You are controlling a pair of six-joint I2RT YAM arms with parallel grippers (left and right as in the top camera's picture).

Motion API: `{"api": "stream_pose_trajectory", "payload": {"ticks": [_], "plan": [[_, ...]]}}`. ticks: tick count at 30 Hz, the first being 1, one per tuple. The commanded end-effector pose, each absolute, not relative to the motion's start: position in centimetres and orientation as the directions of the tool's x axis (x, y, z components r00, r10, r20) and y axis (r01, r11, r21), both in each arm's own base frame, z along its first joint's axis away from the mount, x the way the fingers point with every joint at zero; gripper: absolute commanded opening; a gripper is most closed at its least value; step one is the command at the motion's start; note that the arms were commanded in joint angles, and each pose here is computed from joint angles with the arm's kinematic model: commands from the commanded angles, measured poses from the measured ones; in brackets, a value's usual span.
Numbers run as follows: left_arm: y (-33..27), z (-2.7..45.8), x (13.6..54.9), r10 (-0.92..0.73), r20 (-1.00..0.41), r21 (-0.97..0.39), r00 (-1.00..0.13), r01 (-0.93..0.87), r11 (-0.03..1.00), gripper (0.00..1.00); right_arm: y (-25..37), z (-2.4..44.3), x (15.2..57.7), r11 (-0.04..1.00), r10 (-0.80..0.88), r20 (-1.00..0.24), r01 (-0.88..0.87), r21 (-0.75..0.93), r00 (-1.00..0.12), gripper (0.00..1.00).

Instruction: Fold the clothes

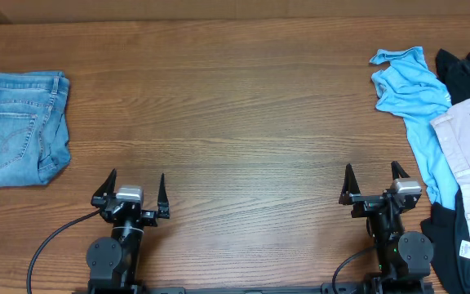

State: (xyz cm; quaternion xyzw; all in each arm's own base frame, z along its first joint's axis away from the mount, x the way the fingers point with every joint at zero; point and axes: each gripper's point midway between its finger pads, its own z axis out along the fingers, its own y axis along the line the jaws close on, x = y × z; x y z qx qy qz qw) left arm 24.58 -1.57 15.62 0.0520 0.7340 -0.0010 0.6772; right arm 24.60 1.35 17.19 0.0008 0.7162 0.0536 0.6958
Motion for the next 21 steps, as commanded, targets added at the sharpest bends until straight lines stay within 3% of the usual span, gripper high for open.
{"api": "stream_pose_trajectory", "payload": {"ticks": [1, 21], "plan": [[-1.14, 15.58, 24.58, 0.107, -0.992, 0.103, -0.071, 0.057, 0.993, 1.00, 1.54, 17.05, 24.59, 0.994, 0.072, -0.997, -0.083, 0.074, -0.026, 1.00], [-1.29, 15.62, 24.58, 0.107, -0.992, 0.103, -0.069, 0.065, 0.993, 1.00, 1.54, 17.05, 24.59, 0.994, 0.072, -0.997, -0.083, 0.074, -0.026, 1.00]]}}
